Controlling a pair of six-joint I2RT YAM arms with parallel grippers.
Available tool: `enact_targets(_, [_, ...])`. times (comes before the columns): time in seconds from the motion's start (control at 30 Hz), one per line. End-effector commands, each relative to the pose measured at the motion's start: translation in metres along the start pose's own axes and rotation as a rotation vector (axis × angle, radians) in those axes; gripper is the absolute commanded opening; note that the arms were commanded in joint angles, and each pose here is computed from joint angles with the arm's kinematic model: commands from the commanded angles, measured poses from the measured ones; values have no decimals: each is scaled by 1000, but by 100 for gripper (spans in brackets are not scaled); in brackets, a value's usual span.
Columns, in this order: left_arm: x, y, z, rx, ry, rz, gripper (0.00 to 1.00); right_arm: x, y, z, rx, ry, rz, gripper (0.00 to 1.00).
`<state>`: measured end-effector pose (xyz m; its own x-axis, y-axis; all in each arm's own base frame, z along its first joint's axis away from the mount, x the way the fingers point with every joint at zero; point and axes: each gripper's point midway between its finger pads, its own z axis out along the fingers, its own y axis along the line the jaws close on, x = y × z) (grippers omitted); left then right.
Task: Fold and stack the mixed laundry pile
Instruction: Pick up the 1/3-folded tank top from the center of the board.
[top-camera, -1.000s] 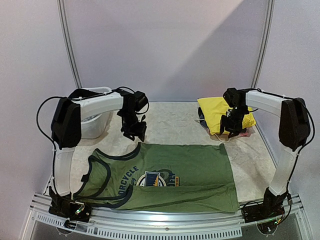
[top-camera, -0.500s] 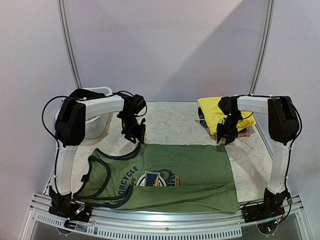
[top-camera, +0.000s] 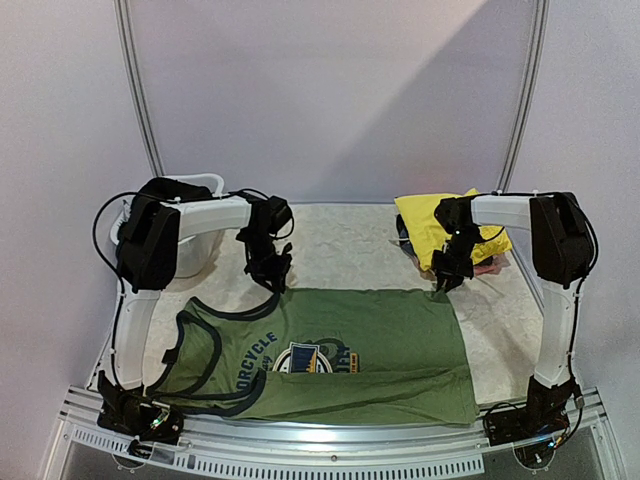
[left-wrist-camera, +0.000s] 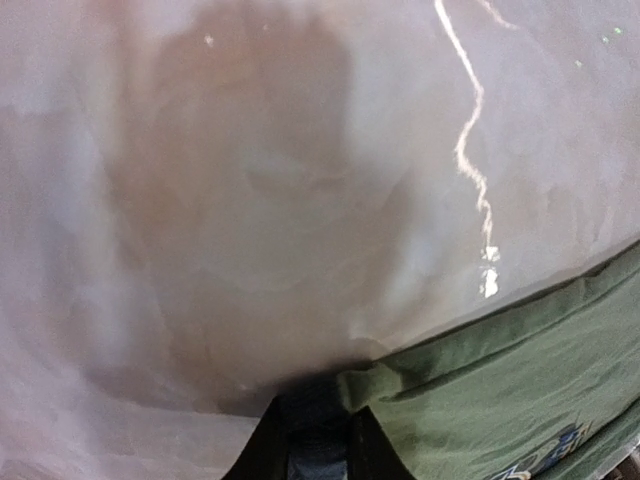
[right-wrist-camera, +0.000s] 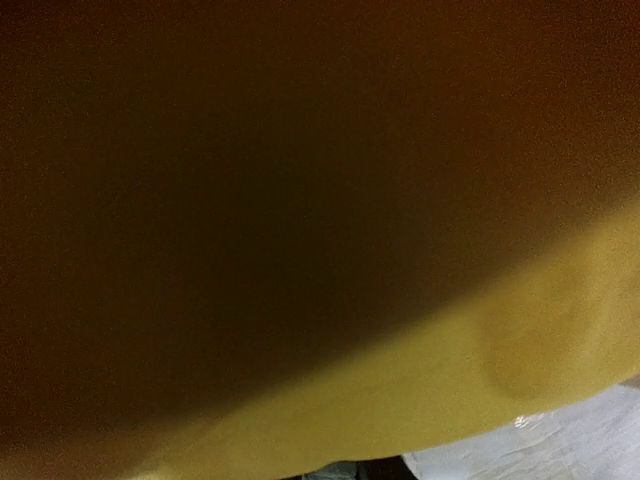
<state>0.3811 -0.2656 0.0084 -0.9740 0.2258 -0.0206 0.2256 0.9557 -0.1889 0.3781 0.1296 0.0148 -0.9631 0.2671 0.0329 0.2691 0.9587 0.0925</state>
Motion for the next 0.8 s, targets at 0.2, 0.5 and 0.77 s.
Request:
enact_targets(0.2, [-13, -6, 4, 53, -30, -1, 0, 4, -5, -14, 19, -2, -1, 2])
enact_targets(0.5, [-27, -13, -23, 63, -101, -4, 0, -3, -2, -42, 13, -59, -16, 0])
enact_targets(0.77, [-44, -16, -33, 53, -129, 12, 0, -22, 8, -52, 7, -93, -40, 0])
